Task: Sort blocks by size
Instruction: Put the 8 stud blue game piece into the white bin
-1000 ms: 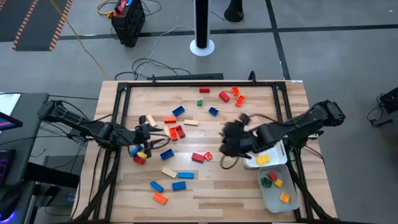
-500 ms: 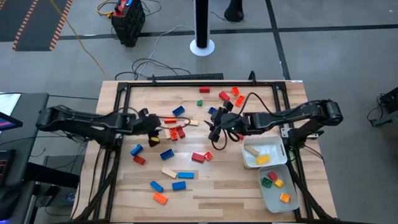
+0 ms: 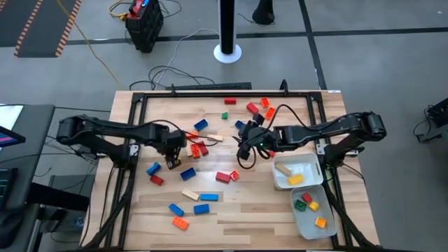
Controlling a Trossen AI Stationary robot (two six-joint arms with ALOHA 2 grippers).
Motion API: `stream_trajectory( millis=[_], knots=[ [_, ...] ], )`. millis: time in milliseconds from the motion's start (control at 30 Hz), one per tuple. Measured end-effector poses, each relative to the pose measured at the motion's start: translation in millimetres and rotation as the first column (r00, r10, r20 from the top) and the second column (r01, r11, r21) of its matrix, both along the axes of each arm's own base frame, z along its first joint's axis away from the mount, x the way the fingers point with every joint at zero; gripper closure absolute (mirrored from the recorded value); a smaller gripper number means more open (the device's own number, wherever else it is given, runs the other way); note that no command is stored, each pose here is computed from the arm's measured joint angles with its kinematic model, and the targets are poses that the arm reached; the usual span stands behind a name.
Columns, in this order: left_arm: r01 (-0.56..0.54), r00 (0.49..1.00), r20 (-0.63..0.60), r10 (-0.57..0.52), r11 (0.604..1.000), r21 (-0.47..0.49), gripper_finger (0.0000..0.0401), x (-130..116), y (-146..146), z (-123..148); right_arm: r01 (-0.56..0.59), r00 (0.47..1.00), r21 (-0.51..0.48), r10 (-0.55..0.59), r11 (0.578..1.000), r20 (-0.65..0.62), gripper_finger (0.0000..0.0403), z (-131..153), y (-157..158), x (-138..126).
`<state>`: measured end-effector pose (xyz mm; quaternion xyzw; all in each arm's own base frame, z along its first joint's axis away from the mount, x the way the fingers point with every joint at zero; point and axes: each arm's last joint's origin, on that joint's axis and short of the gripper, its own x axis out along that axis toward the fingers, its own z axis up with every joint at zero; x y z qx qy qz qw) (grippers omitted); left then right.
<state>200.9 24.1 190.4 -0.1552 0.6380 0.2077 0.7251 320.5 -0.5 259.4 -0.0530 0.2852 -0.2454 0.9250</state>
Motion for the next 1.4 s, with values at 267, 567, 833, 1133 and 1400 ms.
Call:
stream_trajectory(
  millis=[267,567,833,1133,1400],
  knots=[
    [-0.116,0.980,-0.160,0.115,0.993,0.005,0.0228,-17,-15,-3,-0.007,1.000,0.000,0.007,1.000,-0.010,0.0173,-1,1,0],
    [-0.222,0.950,-0.236,0.205,0.974,-0.047,0.0134,-31,-23,1,-0.031,0.999,-0.009,0.031,0.999,-0.013,0.0173,0,6,0],
    [-0.231,0.950,-0.234,0.208,0.970,-0.074,0.0128,-36,-26,-19,-0.059,0.998,-0.012,0.059,0.998,-0.010,0.0173,1,14,-1],
    [-0.212,0.960,-0.206,0.190,0.973,-0.091,0.0166,-41,-26,-38,-0.056,0.998,-0.013,0.056,0.998,-0.009,0.0173,2,12,-2],
    [-0.189,0.969,-0.178,0.169,0.977,-0.099,0.0268,-41,-26,-44,-0.052,0.999,-0.016,0.052,0.998,-0.009,0.0173,2,12,-2]
  ],
)
